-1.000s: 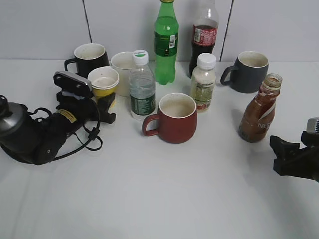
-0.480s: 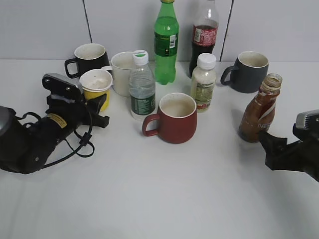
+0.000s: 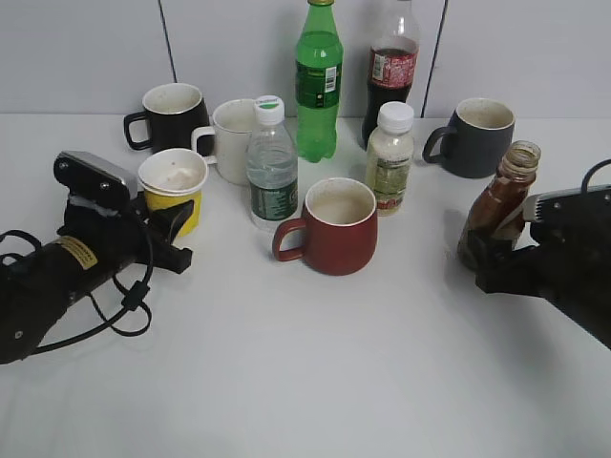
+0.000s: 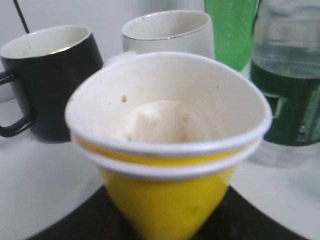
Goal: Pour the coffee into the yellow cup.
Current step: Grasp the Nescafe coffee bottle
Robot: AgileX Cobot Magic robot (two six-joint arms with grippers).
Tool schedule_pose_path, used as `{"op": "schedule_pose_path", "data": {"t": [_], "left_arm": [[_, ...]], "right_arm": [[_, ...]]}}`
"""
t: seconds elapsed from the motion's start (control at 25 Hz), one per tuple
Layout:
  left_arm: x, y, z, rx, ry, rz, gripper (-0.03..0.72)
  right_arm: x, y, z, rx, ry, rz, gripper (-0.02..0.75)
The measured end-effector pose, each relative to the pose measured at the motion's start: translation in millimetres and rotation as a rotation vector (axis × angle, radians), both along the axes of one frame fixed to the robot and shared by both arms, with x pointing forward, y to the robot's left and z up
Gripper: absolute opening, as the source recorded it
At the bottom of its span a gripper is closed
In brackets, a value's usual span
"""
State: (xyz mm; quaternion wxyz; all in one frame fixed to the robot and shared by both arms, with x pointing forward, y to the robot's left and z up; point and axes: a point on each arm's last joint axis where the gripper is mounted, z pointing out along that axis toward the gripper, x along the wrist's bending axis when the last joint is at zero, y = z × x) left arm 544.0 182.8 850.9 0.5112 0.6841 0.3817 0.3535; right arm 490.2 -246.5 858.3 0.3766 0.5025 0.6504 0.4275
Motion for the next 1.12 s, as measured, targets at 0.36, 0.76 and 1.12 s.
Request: {"op": "schedule_pose_path", "data": {"t": [0.36,0.76,1.12], "left_arm": [[-18,-6,12,0.004,-0.009,-0.127,0.279],[-32,-21,13,-0.030,0.027,-0.345,0.279],[-37,-25,14,-0.023,0.024,-0.424,0.278]], "right_arm": [[28,6,-18,0.002,-0.007,-0.003,0.641],[36,7,-24,0.003,-0.011,-0.007,0.510],[29,18,-17,-0.026,-0.011,0.142,0.510]]}}
